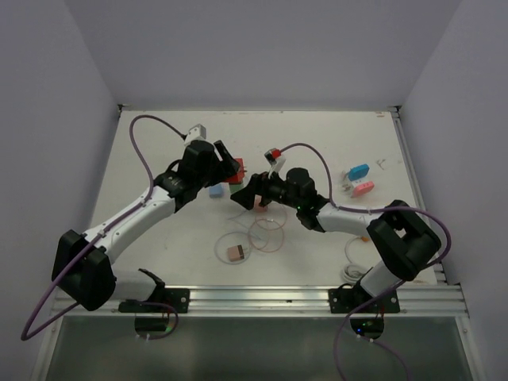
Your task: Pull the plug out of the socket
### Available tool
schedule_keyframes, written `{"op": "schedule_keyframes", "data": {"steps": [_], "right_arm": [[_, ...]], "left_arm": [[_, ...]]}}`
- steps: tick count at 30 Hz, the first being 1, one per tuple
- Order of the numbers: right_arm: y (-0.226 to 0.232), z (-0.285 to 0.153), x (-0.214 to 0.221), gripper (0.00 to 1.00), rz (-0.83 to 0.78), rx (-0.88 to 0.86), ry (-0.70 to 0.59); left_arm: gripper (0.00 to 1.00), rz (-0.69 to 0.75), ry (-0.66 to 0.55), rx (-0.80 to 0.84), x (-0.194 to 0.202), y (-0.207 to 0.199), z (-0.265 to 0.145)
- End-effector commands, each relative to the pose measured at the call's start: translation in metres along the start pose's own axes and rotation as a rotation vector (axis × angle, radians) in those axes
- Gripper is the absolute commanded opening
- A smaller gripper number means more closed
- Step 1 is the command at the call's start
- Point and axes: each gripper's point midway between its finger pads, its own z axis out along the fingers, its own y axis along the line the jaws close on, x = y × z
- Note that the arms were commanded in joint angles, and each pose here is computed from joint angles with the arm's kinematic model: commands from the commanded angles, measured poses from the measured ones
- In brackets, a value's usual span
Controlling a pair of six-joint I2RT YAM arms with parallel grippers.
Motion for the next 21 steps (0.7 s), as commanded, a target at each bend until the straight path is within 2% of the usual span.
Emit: {"op": "schedule_keyframes", "data": {"steps": [1,11,21], "right_arm": [[0.014,0.015,-0.025,0.91,-0.033,-0.054,-0.068],[-0.005,0.021,-0.027,0.82,-0.115,0.033,-0.059],[-0.015,0.005,-0.029,0.81,-0.152,0.104,-0.084]], "left_arm": [[0.00,-0.178,-0.098,0.195,-0.031,-0.044,-0.018],[0.00,-0.242,-0.118,0.241,-0.032,-0.044,-0.033],[0.00,-0.240,-0.161,0.202,-0.038,-0.033,-0.037]]}}
